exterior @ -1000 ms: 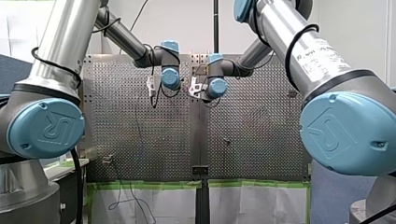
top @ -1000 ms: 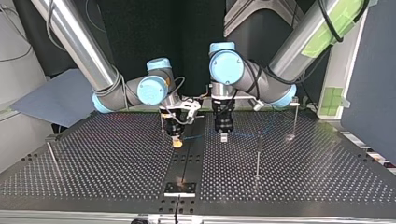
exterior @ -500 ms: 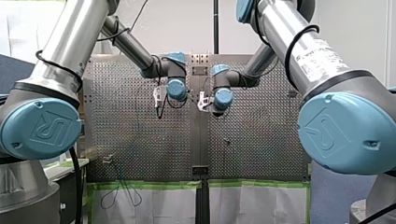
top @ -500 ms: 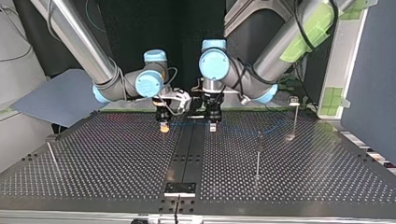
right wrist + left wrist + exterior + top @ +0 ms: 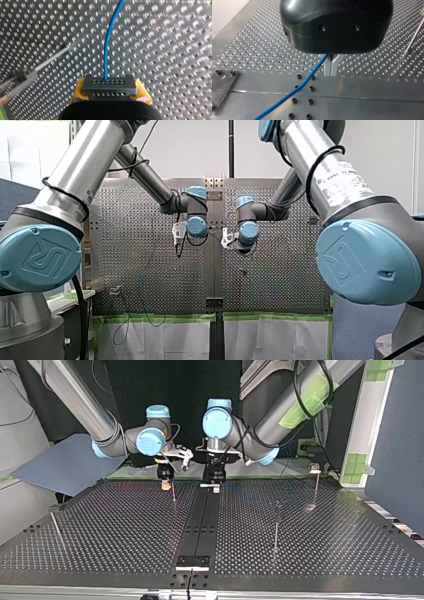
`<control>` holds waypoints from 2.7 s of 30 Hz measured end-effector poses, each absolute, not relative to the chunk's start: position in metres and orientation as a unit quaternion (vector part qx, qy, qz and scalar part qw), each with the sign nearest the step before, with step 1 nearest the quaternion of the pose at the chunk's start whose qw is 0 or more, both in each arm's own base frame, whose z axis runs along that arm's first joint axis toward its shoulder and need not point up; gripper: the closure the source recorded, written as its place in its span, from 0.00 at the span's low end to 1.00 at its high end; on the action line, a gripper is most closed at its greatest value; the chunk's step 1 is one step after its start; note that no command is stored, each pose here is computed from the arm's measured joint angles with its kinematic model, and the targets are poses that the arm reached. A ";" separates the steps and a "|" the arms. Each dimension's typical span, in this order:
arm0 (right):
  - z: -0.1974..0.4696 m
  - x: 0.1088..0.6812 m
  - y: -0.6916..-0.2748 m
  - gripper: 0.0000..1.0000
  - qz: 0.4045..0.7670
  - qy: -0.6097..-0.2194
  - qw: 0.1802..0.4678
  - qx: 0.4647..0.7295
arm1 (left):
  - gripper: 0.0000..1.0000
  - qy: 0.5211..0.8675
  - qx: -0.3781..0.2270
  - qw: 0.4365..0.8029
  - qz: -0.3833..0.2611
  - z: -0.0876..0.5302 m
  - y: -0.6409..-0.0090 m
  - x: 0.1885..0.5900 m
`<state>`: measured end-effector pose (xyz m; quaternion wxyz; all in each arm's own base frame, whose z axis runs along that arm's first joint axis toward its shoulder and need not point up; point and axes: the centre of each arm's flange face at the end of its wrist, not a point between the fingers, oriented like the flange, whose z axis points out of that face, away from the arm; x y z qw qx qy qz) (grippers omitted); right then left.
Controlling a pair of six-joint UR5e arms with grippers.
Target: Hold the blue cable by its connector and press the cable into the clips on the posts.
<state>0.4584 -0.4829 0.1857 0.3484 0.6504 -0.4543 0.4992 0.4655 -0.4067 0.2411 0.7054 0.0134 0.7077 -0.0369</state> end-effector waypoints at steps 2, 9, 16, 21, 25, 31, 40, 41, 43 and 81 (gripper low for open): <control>0.188 0.453 -0.483 1.00 0.501 -0.456 0.352 0.646 | 1.00 0.710 0.017 0.703 -0.037 0.233 -0.410 0.465; 0.173 0.432 -0.483 1.00 0.498 -0.466 0.357 0.638 | 1.00 0.718 0.029 0.695 -0.039 0.198 -0.424 0.461; 0.151 0.417 -0.472 1.00 0.484 -0.478 0.351 0.644 | 1.00 0.729 0.036 0.682 -0.047 0.164 -0.435 0.455; 0.134 0.408 -0.460 1.00 0.475 -0.482 0.347 0.649 | 1.00 0.735 0.049 0.674 -0.059 0.148 -0.444 0.448; 0.121 0.401 -0.450 1.00 0.472 -0.485 0.345 0.651 | 1.00 0.738 0.060 0.669 -0.067 0.141 -0.454 0.438; 0.105 0.386 -0.443 1.00 0.472 -0.495 0.343 0.644 | 1.00 0.745 0.069 0.660 -0.073 0.124 -0.463 0.428; 0.082 0.362 -0.434 1.00 0.476 -0.501 0.335 0.641 | 1.00 0.753 0.079 0.648 -0.083 0.101 -0.470 0.420; 0.080 0.361 -0.433 1.00 0.478 -0.500 0.333 0.641 | 1.00 0.755 0.080 0.646 -0.085 0.097 -0.471 0.419; 0.079 0.360 -0.434 1.00 0.485 -0.499 0.329 0.639 | 1.00 0.758 0.082 0.641 -0.089 0.087 -0.471 0.419; 0.025 0.313 -0.486 1.00 0.574 -0.483 0.297 0.591 | 1.00 0.771 0.080 0.622 -0.108 0.032 -0.488 0.423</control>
